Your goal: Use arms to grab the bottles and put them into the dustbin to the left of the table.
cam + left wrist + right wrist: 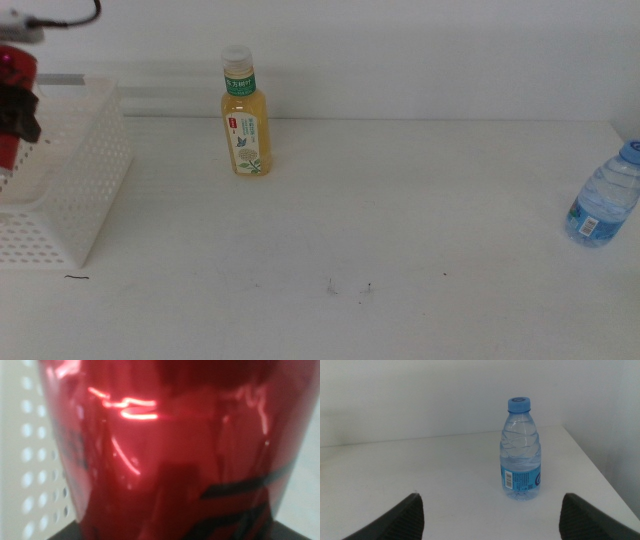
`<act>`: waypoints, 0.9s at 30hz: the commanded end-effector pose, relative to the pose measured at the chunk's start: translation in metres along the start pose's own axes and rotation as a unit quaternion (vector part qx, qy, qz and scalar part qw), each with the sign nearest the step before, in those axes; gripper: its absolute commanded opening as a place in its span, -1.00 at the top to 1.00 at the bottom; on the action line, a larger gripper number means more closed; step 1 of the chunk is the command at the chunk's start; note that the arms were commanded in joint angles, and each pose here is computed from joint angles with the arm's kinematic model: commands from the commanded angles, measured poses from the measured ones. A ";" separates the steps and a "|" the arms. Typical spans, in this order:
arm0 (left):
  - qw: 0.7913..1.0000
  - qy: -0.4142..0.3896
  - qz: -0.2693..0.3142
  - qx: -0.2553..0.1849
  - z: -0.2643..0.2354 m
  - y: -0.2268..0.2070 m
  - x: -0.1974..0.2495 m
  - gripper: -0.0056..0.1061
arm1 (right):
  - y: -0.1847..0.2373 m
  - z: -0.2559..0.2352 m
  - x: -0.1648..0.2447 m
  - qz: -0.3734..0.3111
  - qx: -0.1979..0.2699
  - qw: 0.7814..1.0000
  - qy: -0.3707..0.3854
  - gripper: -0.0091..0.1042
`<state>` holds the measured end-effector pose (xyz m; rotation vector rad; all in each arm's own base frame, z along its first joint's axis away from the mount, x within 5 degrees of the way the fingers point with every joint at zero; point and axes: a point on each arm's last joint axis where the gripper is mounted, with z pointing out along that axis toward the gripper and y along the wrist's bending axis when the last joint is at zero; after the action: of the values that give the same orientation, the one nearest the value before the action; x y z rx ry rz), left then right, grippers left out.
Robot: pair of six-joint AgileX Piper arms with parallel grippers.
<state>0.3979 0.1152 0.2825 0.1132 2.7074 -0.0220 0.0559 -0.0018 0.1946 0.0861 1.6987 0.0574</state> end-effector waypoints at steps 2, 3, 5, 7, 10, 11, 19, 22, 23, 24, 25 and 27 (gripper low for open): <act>1.000 -0.011 0.006 -0.013 0.017 0.007 -0.005 0.66 | -0.001 0.000 0.000 -0.009 0.005 1.000 -0.005 -0.78; 1.000 -0.007 0.009 -0.013 0.022 0.008 -0.005 0.60 | -0.001 0.000 0.000 -0.009 0.005 1.000 -0.005 -0.78; 1.000 0.004 0.021 -0.010 0.035 0.010 -0.003 0.43 | -0.001 0.000 0.000 -0.009 0.005 1.000 -0.005 -0.78; 1.000 0.011 0.026 -0.008 0.045 0.011 -0.002 0.21 | -0.001 0.000 0.000 -0.009 0.005 1.000 -0.005 -0.78; 0.999 0.020 0.026 -0.006 0.057 0.013 0.000 -0.21 | -0.001 0.000 0.000 -0.009 0.005 1.000 -0.005 -0.78; 0.999 0.021 0.029 -0.007 0.059 0.014 0.000 -0.36 | -0.001 0.000 0.000 -0.009 0.005 1.000 -0.005 -0.78; 0.999 0.025 0.021 0.002 0.037 0.009 0.000 -0.78 | -0.001 0.000 0.000 -0.009 0.005 1.000 -0.005 -0.78; 1.000 -0.003 0.016 -0.004 -0.002 -0.002 -0.005 -0.78 | -0.001 0.000 0.000 -0.009 0.005 1.000 -0.005 -0.78; 1.000 -0.014 0.013 -0.006 -0.018 -0.008 -0.006 -0.78 | -0.001 0.000 0.000 -0.009 0.005 1.000 -0.005 -0.78; 1.000 -0.024 0.008 -0.009 -0.033 -0.015 -0.006 -0.78 | -0.001 0.000 0.000 -0.009 0.005 1.000 -0.005 -0.78; 0.999 -0.036 0.005 -0.008 -0.046 -0.023 -0.005 -0.78 | -0.001 0.000 0.000 -0.009 0.005 1.000 -0.005 -0.78; 0.998 -0.057 0.019 0.002 -0.064 -0.044 0.000 -0.78 | -0.001 0.000 0.000 -0.009 0.005 1.000 -0.005 -0.78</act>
<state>0.3786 0.0893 0.3273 0.1599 2.6134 0.0196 0.0559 -0.0018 0.1946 0.0861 1.6987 0.0574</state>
